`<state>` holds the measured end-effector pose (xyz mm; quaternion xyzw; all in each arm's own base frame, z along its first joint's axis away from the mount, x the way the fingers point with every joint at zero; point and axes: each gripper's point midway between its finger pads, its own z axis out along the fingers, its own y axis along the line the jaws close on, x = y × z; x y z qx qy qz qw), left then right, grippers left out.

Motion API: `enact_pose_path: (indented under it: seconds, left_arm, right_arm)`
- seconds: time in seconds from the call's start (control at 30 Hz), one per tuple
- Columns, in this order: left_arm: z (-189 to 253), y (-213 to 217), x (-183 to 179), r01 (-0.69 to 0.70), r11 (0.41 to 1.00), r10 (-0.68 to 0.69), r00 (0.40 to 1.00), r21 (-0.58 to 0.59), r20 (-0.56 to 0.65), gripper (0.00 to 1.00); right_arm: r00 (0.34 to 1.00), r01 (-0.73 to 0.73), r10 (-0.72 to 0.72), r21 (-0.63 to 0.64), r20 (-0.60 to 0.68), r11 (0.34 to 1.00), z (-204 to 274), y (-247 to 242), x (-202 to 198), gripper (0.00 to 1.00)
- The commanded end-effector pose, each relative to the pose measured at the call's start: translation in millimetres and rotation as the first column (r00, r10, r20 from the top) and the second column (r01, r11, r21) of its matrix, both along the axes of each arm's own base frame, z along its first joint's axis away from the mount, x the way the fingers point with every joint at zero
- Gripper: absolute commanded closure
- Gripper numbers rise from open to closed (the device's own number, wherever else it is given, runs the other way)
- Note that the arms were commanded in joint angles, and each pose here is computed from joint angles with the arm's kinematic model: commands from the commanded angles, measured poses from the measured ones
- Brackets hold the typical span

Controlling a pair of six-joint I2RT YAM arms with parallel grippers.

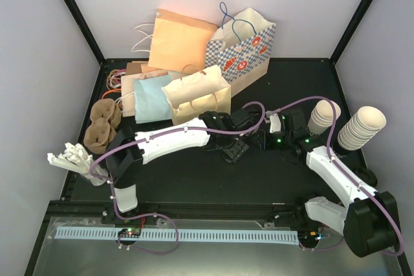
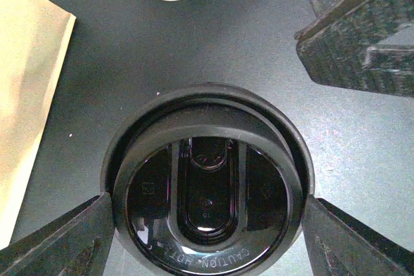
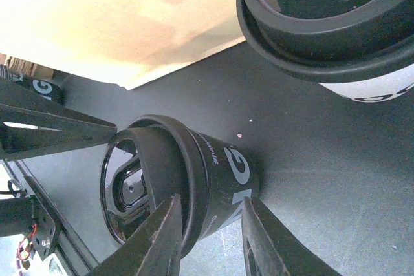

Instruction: Pack the takeout coffee

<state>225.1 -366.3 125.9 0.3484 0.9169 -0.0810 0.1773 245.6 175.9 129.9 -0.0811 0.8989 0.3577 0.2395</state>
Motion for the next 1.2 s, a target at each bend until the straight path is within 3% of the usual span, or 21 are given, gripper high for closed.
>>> enact_pose_path:
  seconds: [0.0, 0.2, 0.7, 1.0, 1.17]
  left_arm:
    - [1, -1, 4, -0.020, 1.000, 0.020, 1.000, 0.021, 0.009, 0.18]
    - [0, -1, 5, -0.018, 0.999, 0.017, 1.000, 0.026, 0.015, 0.19]
    - [-13, 5, 4, -0.021, 0.998, 0.020, 1.000, 0.055, 0.021, 0.33]
    - [-14, 2, -7, 0.026, 0.998, -0.024, 0.999, -0.055, 0.042, 0.38]
    - [-24, 5, -11, 0.055, 0.998, -0.054, 0.998, -0.034, 0.030, 0.40]
  right_arm:
    - [1.000, -0.012, 0.012, 0.015, 0.006, 1.000, -1, 1, -1, 0.70]
    - [1.000, -0.013, 0.013, 0.015, 0.005, 1.000, -1, 1, -1, 0.70]
    - [1.000, -0.013, 0.013, 0.017, 0.004, 1.000, 0, 1, -1, 0.70]
    - [0.999, -0.037, 0.037, 0.038, -0.018, 0.999, -2, 6, -4, 0.70]
    - [0.999, -0.040, 0.041, 0.046, -0.024, 0.998, 0, 6, -6, 0.70]
